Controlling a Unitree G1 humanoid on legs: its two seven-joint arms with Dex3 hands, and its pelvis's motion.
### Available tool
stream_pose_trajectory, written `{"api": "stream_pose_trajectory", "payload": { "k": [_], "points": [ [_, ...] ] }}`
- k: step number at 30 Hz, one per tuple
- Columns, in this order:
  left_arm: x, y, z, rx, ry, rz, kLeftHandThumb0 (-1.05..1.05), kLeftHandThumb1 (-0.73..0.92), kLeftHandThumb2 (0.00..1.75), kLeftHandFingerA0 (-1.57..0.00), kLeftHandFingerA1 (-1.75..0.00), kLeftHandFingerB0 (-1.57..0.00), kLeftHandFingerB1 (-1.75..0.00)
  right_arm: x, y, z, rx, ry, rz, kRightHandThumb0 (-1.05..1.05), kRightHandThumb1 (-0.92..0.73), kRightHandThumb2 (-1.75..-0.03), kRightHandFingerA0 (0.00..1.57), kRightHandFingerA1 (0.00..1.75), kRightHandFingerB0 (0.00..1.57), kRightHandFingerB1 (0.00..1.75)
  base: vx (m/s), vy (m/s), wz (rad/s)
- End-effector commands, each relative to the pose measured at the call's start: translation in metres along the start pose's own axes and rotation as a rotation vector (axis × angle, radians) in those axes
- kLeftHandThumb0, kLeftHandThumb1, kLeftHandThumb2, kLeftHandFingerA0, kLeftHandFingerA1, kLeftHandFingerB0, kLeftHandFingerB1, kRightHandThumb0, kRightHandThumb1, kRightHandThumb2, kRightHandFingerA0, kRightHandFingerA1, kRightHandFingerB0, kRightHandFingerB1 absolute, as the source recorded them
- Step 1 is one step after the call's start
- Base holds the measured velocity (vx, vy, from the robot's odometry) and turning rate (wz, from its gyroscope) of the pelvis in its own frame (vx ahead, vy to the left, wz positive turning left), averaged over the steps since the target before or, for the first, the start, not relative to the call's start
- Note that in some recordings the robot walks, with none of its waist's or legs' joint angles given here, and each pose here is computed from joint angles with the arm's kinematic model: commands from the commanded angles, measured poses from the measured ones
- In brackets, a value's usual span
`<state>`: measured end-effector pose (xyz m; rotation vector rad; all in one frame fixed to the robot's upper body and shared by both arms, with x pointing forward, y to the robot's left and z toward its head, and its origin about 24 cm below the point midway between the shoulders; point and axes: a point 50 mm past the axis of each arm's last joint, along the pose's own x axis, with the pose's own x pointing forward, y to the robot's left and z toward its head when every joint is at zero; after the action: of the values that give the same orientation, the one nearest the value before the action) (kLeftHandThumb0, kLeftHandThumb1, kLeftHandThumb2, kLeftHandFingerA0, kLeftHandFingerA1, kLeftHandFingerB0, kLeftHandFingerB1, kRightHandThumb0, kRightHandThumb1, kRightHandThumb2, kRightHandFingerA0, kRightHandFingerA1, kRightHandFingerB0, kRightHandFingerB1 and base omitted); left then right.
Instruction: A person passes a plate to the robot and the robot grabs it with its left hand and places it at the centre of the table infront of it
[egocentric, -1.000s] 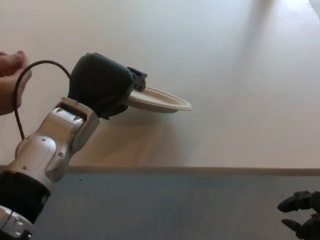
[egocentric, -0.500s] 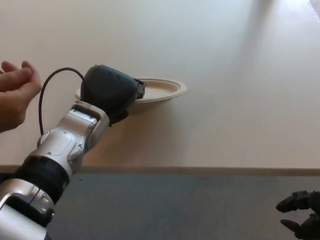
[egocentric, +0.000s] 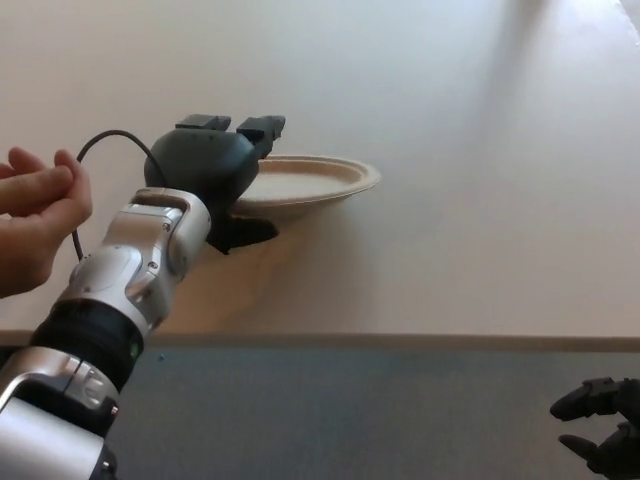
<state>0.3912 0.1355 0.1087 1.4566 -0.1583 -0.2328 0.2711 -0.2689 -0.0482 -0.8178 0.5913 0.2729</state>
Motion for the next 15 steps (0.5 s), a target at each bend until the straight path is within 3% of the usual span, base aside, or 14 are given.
{"api": "stream_pose_trajectory", "payload": {
  "k": [1, 11, 13, 14, 15],
  "points": [
    [0.002, 0.013, -0.002, -0.196, 0.036, -0.17, -0.86, 0.45, 0.92, 0.0, -0.05, 0.0, -0.03, -0.001, -0.005, -0.002, -0.021, 0.004, 0.009, -0.57, -0.67, -0.6, 0.75, 0.68, 0.54, 0.55, 0.0, 0.0, 0.0],
    [0.0, 0.016, -0.002, -0.303, 0.009, -0.275, -0.88, 0.46, 0.91, 0.0, -0.01, 0.0, 0.0, -0.001, -0.01, 0.001, -0.027, 0.006, 0.003, -0.58, -0.65, -0.6, 0.73, 0.67, 0.53, 0.53, 0.0, 0.0, 0.0],
    [0.002, 0.019, -0.005, -0.38, 0.03, -0.398, -0.83, 0.45, 0.88, 0.0, -0.01, 0.0, 0.0, -0.001, -0.011, 0.001, -0.031, 0.0, 0.004, -0.56, -0.65, -0.59, 0.73, 0.67, 0.54, 0.53, 0.0, 0.0, 0.0],
    [0.003, 0.022, -0.006, -0.411, 0.032, -0.504, -0.77, 0.42, 0.84, -0.08, -0.26, 0.0, -0.01, 0.0, -0.011, 0.002, -0.032, -0.003, 0.002, -0.57, -0.64, -0.59, 0.72, 0.67, 0.54, 0.54, 0.0, 0.0, 0.0],
    [0.003, 0.026, -0.007, -0.442, 0.031, -0.618, -0.77, 0.42, 0.84, -0.08, -0.26, 0.0, -0.01, 0.0, -0.012, 0.004, -0.033, -0.007, 0.0, -0.57, -0.64, -0.59, 0.72, 0.67, 0.54, 0.54, 0.0, 0.0, 0.0]
  ]
}}
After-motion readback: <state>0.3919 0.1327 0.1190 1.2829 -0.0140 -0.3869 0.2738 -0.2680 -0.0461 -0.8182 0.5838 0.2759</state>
